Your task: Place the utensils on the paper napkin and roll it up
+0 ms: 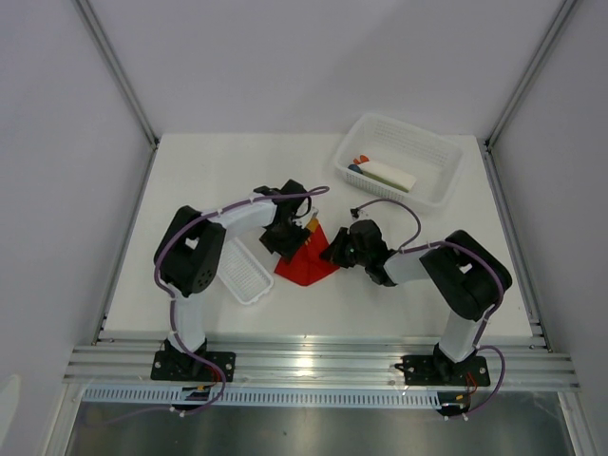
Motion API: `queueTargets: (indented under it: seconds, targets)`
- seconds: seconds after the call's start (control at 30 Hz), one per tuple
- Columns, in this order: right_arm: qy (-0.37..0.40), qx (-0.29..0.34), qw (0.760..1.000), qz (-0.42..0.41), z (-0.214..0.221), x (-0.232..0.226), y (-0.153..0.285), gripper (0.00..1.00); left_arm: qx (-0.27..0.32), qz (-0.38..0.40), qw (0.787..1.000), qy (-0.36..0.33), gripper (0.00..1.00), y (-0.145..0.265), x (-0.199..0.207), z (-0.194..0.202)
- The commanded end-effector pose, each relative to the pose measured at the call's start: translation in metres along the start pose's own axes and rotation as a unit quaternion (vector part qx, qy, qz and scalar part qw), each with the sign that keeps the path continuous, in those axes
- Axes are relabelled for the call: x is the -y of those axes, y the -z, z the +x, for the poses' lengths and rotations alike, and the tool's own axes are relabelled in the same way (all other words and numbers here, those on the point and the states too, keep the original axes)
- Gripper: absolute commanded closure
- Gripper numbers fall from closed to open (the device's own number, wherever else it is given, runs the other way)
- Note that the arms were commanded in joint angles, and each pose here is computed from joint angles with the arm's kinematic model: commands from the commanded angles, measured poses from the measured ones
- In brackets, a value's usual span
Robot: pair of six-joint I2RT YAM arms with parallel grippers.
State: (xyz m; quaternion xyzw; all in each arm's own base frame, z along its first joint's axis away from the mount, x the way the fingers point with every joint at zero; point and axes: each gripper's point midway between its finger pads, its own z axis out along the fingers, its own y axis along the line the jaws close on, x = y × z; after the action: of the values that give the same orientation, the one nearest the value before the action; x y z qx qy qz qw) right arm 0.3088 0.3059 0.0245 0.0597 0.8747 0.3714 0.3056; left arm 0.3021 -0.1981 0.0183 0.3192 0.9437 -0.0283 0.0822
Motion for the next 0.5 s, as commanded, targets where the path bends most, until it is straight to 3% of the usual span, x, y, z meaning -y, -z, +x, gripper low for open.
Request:
queueTargets:
  seconds: [0.0, 0.47]
  targets:
    - [0.009, 0.006, 1.000, 0.029, 0.002, 0.011, 0.006, 0.97, 0.000, 0.046, 0.999, 0.011, 0.38, 0.004, 0.018, 0.002]
    - [0.014, 0.013, 0.999, 0.030, -0.001, 0.007, 0.007, 0.97, -0.051, 0.115, 0.992, 0.027, 0.42, 0.014, 0.039, 0.035]
